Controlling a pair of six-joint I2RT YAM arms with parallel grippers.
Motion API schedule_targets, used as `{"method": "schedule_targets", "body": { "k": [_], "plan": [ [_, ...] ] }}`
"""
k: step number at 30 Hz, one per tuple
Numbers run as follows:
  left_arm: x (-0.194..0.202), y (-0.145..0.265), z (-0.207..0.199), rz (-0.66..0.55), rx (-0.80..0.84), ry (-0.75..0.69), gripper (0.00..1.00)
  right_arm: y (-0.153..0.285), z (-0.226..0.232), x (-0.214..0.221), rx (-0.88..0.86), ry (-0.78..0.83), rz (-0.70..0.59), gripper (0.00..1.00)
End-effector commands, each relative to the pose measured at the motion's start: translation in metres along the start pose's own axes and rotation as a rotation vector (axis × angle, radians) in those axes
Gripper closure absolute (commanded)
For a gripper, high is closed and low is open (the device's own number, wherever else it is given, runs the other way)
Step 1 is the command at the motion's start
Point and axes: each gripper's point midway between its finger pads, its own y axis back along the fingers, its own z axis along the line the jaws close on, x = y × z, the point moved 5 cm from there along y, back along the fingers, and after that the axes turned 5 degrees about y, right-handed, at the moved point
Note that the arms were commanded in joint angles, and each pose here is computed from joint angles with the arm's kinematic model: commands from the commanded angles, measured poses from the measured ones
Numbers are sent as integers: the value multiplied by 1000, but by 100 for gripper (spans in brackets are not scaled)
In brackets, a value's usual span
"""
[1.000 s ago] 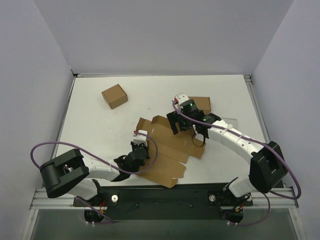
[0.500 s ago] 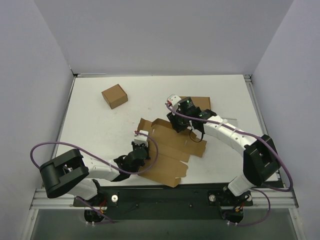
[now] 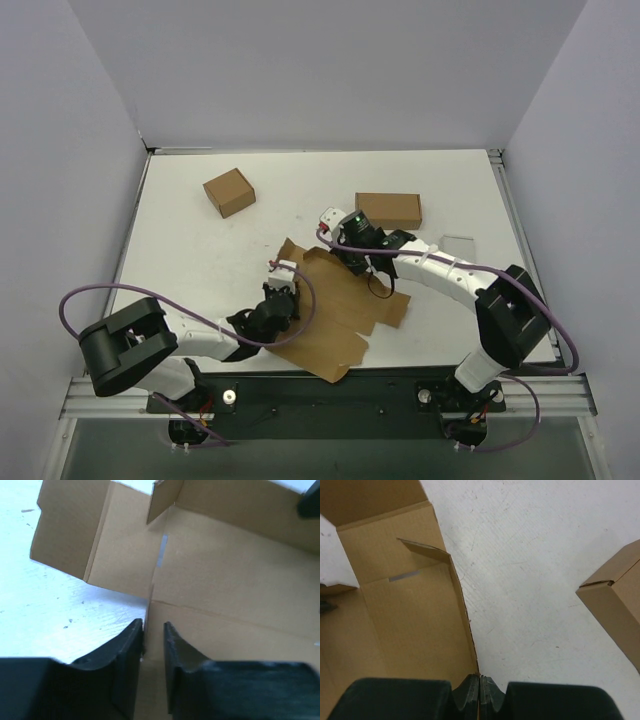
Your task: Fold the paper box
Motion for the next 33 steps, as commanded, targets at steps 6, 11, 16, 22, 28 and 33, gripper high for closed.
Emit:
{"method": "schedule_targets", "body": {
  "k": [6, 11, 16, 22, 28, 33],
  "plan": [
    [-57, 13, -17, -48, 192, 111, 33, 6, 1, -1, 148, 122, -6, 100],
    [-89, 10, -4, -40, 299, 89, 30, 13, 4, -5, 148, 137, -23, 100],
    [-101, -5, -3, -10, 340, -21, 29, 21, 14, -8, 131, 164, -40, 100],
    [-109, -21, -10, -11, 362, -94, 24, 31, 22, -12, 115, 182, -56, 100],
    [-108, -30, -10, -6, 359, -127, 23, 35, 27, -14, 105, 192, -68, 100],
    [-105, -34, 0, -20, 289, -136, 23, 35, 29, -14, 98, 196, -68, 100]
  ]
}}
